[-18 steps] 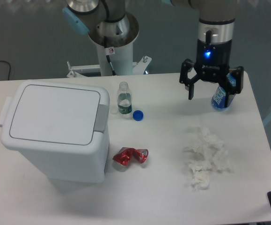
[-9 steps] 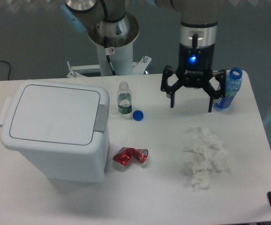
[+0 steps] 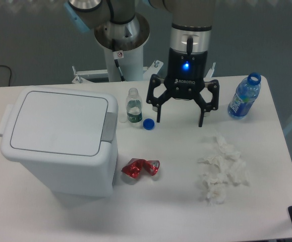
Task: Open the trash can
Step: 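Move the open gripper away from the bottle toward the trash can, then lower the gripper onto the lid edge of the white trash can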
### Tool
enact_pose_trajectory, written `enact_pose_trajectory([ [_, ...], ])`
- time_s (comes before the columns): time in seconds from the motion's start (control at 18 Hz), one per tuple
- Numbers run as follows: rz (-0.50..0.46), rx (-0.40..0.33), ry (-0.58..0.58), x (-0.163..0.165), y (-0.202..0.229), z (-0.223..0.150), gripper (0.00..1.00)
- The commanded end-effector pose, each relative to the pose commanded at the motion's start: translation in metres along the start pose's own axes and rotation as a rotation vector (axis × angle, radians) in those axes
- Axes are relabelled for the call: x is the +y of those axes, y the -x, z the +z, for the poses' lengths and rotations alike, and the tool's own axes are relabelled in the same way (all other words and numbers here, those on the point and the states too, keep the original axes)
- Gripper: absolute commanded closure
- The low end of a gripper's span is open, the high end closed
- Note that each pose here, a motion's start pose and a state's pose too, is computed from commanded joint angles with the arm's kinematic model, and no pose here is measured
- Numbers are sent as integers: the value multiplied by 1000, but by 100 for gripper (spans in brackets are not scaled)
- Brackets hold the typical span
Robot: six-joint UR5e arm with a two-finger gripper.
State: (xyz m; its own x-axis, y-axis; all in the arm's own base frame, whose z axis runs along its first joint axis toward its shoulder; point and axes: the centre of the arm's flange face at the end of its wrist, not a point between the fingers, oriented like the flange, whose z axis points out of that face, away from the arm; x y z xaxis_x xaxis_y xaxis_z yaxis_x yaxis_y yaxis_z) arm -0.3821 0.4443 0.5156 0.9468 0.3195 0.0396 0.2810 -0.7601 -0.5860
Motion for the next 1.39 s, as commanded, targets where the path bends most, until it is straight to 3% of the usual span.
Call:
enact_pose_trajectory([
  [0.61,18,52,16,-8,-46,16,0],
  [1.39,31,81,40,-3,-62,31,0],
])
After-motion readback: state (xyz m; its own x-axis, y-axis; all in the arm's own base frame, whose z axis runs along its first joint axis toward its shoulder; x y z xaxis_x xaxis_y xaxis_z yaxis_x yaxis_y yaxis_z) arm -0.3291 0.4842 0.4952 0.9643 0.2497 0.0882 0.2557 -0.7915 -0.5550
